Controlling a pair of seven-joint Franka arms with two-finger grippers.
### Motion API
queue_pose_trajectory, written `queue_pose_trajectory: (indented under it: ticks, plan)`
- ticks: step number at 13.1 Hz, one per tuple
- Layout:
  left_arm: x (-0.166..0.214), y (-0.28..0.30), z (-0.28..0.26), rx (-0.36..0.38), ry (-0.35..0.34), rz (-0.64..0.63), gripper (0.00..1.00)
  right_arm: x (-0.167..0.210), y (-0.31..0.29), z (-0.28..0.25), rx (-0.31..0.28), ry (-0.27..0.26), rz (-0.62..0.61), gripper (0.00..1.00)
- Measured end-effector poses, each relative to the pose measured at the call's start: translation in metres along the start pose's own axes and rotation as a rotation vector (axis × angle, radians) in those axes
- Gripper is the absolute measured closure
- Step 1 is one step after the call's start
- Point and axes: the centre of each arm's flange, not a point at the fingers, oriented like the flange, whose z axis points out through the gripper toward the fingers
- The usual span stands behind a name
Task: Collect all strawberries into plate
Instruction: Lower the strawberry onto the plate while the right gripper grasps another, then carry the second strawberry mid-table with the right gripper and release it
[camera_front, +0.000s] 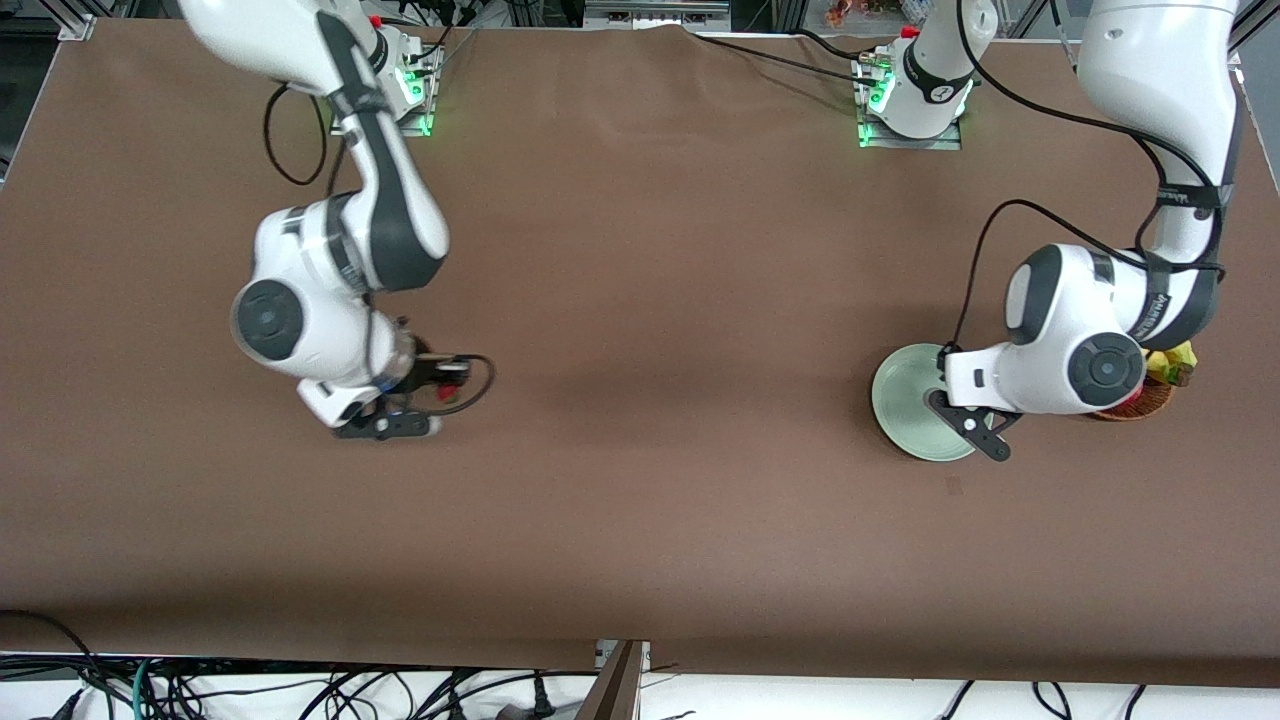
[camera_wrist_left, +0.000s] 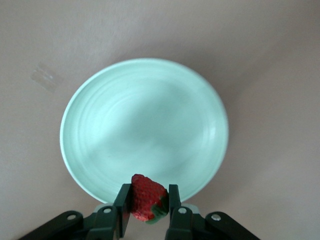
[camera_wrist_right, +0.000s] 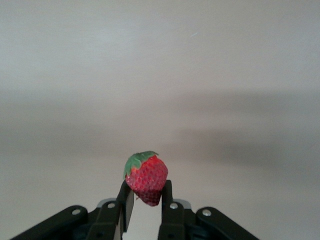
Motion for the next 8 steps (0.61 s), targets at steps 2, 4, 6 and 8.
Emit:
queue_pose_trajectory:
  ticks: [2, 4, 6, 8]
  plan:
    - [0.004, -0.013, 0.034, 0.003, 0.012, 0.105, 0.66, -0.032, -0.064, 0.014, -0.001, 0.003, 0.145, 0.74]
    - [0.015, -0.013, 0.064, 0.007, 0.014, 0.174, 0.66, -0.068, -0.141, 0.044, 0.044, 0.037, 0.271, 0.74]
    - [0.018, -0.012, 0.070, 0.008, 0.013, 0.203, 0.60, -0.107, -0.211, 0.088, 0.115, 0.063, 0.365, 0.74]
    - [0.020, -0.013, 0.059, 0.024, 0.027, 0.261, 0.43, -0.140, -0.259, 0.137, 0.216, 0.091, 0.463, 0.74]
